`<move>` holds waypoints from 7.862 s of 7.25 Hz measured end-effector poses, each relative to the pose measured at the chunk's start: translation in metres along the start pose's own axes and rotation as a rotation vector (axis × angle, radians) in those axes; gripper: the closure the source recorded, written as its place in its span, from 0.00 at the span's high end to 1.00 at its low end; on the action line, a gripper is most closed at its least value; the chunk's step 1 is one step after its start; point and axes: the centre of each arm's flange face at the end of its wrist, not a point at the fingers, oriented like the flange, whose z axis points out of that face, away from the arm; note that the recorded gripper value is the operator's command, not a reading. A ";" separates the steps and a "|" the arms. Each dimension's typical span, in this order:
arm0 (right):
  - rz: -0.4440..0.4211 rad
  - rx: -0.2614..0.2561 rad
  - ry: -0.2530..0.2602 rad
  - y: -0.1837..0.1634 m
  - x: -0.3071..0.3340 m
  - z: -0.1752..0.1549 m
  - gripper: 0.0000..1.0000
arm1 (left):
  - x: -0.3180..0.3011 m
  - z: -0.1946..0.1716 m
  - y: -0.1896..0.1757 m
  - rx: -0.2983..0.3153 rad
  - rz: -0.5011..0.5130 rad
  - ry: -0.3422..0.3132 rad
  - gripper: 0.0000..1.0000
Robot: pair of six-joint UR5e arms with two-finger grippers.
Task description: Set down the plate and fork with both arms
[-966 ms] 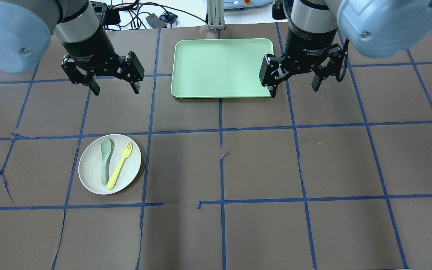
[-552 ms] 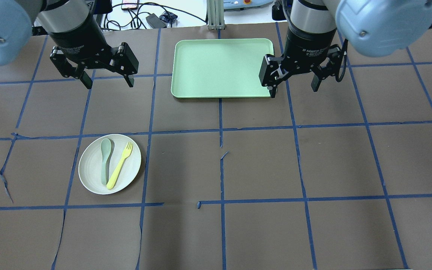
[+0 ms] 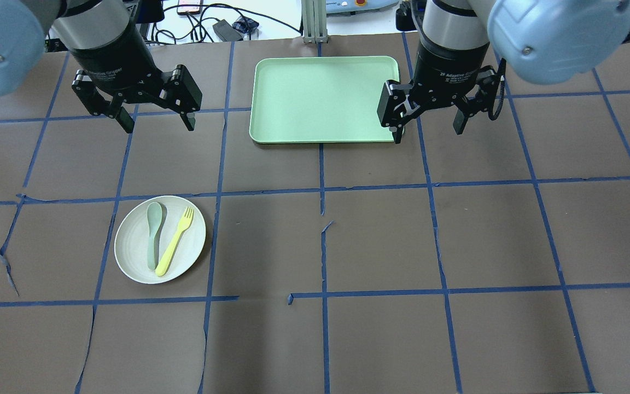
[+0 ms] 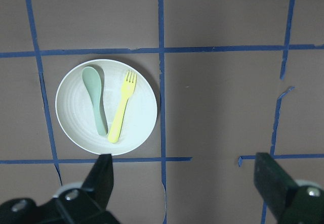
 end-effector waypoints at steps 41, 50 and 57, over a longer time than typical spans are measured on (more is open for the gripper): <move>-0.013 -0.047 0.008 -0.011 -0.001 0.027 1.00 | -0.205 0.213 -0.068 -0.163 -0.480 0.460 0.00; -0.013 -0.028 0.042 -0.008 0.006 0.013 1.00 | 0.012 0.255 -0.249 -0.047 -0.489 0.478 0.00; -0.011 -0.030 0.031 -0.009 0.003 0.014 1.00 | 0.083 0.300 -0.258 -0.068 -0.419 0.457 0.70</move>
